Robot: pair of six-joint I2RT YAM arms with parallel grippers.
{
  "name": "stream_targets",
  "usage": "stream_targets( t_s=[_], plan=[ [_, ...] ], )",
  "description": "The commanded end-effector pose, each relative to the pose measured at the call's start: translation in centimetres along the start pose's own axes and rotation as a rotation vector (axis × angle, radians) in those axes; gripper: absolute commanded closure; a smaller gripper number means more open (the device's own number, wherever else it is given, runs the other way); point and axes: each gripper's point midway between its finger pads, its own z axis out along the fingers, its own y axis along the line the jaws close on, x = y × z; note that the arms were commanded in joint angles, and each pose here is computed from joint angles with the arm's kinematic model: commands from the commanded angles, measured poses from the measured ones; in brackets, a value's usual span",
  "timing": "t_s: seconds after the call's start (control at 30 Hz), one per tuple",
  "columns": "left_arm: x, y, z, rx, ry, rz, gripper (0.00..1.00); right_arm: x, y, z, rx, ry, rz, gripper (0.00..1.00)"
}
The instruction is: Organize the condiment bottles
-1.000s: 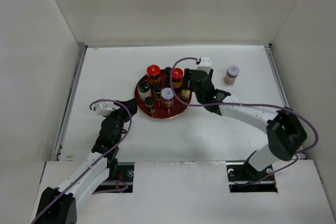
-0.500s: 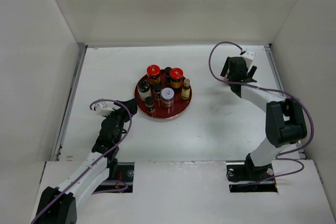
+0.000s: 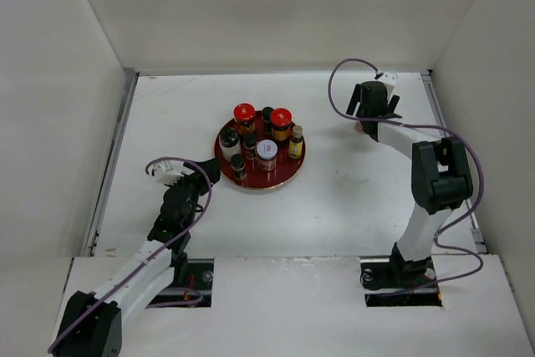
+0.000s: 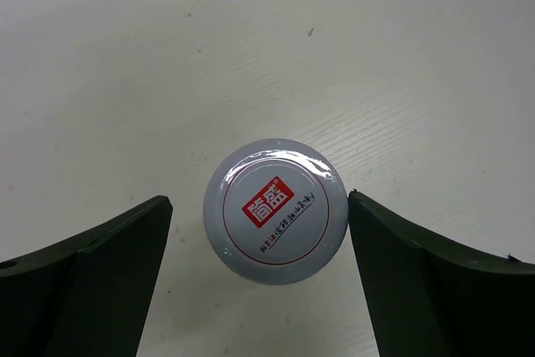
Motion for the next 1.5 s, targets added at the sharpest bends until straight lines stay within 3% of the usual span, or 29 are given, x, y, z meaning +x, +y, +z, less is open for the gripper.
stream_targets(
  t_s=[0.0, 0.1, 0.23, 0.4, 0.6, 0.8, 0.97, 1.17, 1.47],
  plan=[
    [2.3, 3.5, -1.2, -0.041, 0.029, 0.017, 0.25, -1.6, -0.1, 1.0, 0.005, -0.04, 0.026, 0.08],
    [2.3, 3.7, -1.2, -0.047, 0.028, 0.016, 0.25, -0.9, -0.5, 1.1, 0.014, -0.027, 0.025, 0.12],
    [2.2, 3.6, -1.1, -0.045, 0.029, 0.018, 0.25, -1.4, -0.5, 0.4, 0.01, -0.044, 0.05, 0.38],
    [2.3, 3.6, -1.2, -0.043, 0.029, 0.017, 0.25, -2.5, 0.2, -4.0, -0.013, -0.118, 0.083, 0.49],
    [2.4, 3.4, -1.2, -0.037, 0.034, 0.017, 0.25, -0.6, 2.6, -12.4, -0.137, -0.159, 0.104, 0.51],
    [2.2, 3.4, -1.3, -0.033, 0.03, 0.015, 0.25, 3.8, 7.9, -21.0, -0.343, -0.127, 0.076, 0.52],
    [2.2, 3.5, -1.3, -0.038, 0.029, 0.012, 0.25, 5.4, 13.0, -25.6, -0.499, -0.105, 0.056, 0.52],
    [2.2, 3.5, -1.3, -0.037, 0.03, 0.014, 0.25, 5.2, 18.0, -27.4, -0.581, -0.127, 0.015, 0.51],
    [2.2, 3.5, -1.2, -0.04, 0.028, 0.013, 0.25, 6.5, 21.5, -26.1, -0.573, -0.128, -0.062, 0.51]
  ],
)
